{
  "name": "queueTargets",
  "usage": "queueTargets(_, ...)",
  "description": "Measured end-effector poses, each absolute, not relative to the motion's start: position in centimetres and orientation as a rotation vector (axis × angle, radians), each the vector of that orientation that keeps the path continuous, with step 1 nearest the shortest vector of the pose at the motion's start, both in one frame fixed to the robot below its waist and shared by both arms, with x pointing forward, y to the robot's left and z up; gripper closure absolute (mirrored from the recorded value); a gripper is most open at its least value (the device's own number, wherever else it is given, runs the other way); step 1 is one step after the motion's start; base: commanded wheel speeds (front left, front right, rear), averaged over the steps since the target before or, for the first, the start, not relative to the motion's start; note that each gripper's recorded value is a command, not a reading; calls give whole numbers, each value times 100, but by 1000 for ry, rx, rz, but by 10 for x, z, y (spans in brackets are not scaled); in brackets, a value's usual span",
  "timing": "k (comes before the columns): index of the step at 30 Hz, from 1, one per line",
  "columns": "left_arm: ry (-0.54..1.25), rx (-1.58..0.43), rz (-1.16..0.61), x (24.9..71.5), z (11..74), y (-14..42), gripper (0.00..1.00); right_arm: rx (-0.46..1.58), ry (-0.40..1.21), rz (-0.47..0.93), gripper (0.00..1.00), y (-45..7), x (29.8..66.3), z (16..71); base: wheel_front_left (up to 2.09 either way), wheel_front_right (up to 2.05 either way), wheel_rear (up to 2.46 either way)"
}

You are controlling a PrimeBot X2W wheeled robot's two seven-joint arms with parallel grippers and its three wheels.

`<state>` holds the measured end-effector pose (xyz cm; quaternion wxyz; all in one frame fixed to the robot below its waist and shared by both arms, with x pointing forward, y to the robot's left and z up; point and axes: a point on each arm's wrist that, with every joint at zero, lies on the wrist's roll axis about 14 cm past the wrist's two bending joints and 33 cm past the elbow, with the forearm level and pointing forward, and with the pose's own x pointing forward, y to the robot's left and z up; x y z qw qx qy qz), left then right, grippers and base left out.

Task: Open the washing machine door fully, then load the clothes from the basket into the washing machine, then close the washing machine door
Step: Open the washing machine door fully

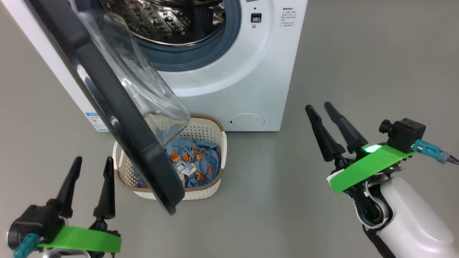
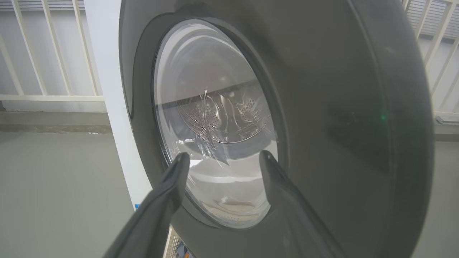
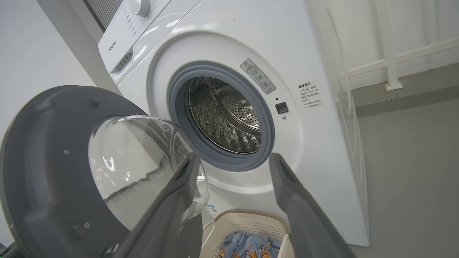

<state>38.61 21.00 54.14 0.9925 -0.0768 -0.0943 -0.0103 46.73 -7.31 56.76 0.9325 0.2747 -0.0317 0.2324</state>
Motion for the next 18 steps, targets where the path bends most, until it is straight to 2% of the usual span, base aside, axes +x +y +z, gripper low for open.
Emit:
queueTargets(9,-198,-154,-22,387,544,208,0,231,-150,438,0,-93,469,564,0,0,0)
queueTargets(18,-194,-158,-13,386,542,210,0,160,-158,294,0,-126,448,545,0,0,0)
